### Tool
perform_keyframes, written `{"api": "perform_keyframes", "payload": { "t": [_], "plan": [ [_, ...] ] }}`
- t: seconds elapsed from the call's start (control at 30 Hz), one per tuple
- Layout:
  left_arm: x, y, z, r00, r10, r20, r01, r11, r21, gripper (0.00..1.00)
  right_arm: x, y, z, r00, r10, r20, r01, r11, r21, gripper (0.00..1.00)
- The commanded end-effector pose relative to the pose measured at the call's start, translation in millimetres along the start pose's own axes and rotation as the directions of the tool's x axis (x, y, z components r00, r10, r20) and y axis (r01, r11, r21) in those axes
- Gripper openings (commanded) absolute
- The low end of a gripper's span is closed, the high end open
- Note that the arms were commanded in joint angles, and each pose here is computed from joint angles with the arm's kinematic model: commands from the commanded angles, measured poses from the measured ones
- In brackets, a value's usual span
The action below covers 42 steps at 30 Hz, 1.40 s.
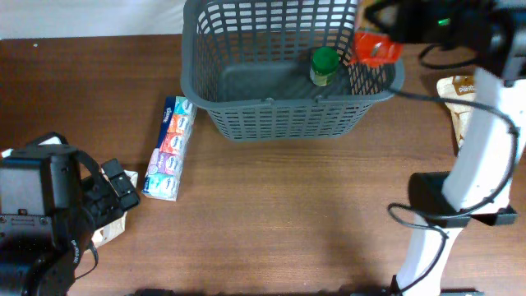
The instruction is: Pack container
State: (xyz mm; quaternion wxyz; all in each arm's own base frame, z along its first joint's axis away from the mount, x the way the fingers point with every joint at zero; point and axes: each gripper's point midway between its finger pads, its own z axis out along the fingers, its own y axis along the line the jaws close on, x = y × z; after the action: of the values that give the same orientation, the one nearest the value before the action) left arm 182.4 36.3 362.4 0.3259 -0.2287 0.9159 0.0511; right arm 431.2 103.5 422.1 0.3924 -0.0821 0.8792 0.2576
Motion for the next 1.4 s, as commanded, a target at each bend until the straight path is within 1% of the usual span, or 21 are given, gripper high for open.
{"api": "perform_keyframes", "payload": {
  "t": [0.0,0.17,0.23,0.3,0.37,0.43,0.7,0.77,0.87,1.03,1.07,1.1,1.17,1.23,1.37],
  "plan": [
    [0,-1,0,1.000,0.008,-0.003,-0.008,1.000,0.008,1.00,-7,3,-3,0.987,-0.157,0.034,0.147,0.968,0.203,0.04],
    [0,-1,0,1.000,0.008,-0.003,-0.008,1.000,0.008,0.99,7,11,30,0.983,-0.179,-0.047,0.185,0.959,0.213,0.04],
    [0,-1,0,1.000,0.009,-0.003,-0.009,1.000,0.008,1.00,14,1,46,0.968,-0.228,-0.108,0.247,0.940,0.236,0.04],
    [0,-1,0,1.000,0.009,-0.003,-0.009,1.000,0.008,0.99,27,-10,66,0.943,-0.274,-0.190,0.313,0.924,0.221,0.04],
    [0,-1,0,1.000,0.009,-0.003,-0.009,1.000,0.008,1.00,35,-17,78,0.923,-0.301,-0.242,0.352,0.913,0.206,0.04],
    [0,-1,0,1.000,0.009,-0.003,-0.009,1.000,0.008,1.00,44,-25,94,0.887,-0.352,-0.297,0.414,0.893,0.178,0.04],
    [0,-1,0,1.000,0.009,-0.003,-0.009,1.000,0.008,1.00,56,-41,134,0.768,-0.531,-0.358,0.592,0.802,0.080,0.04],
    [0,-1,0,1.000,0.009,-0.003,-0.009,1.000,0.008,1.00,63,-37,140,0.722,-0.592,-0.358,0.637,0.771,0.011,0.04],
    [0,-1,0,1.000,0.009,-0.003,-0.009,1.000,0.007,1.00,77,-28,148,0.628,-0.703,-0.335,0.709,0.694,-0.127,0.04],
    [0,-1,0,1.000,0.009,-0.003,-0.009,1.000,0.007,1.00,94,-33,157,0.550,-0.756,-0.355,0.745,0.636,-0.202,0.04],
    [0,-1,0,1.000,0.009,-0.003,-0.009,1.000,0.007,1.00,103,-37,161,0.511,-0.779,-0.364,0.758,0.607,-0.236,0.04],
    [0,-1,0,1.000,0.009,-0.003,-0.009,1.000,0.007,1.00,107,-38,162,0.492,-0.790,-0.366,0.764,0.594,-0.253,0.04],
    [0,-1,0,1.000,0.009,-0.003,-0.009,1.000,0.007,1.00,123,-43,169,0.430,-0.824,-0.370,0.774,0.547,-0.319,0.04],
    [0,-1,0,1.000,0.009,-0.003,-0.009,1.000,0.007,1.00,138,-48,175,0.384,-0.846,-0.370,0.772,0.514,-0.374,0.04],
    [0,-1,0,1.000,0.009,-0.003,-0.009,1.000,0.007,1.00,165,-61,190,0.345,-0.854,-0.389,0.750,0.501,-0.432,0.04]
  ]
}}
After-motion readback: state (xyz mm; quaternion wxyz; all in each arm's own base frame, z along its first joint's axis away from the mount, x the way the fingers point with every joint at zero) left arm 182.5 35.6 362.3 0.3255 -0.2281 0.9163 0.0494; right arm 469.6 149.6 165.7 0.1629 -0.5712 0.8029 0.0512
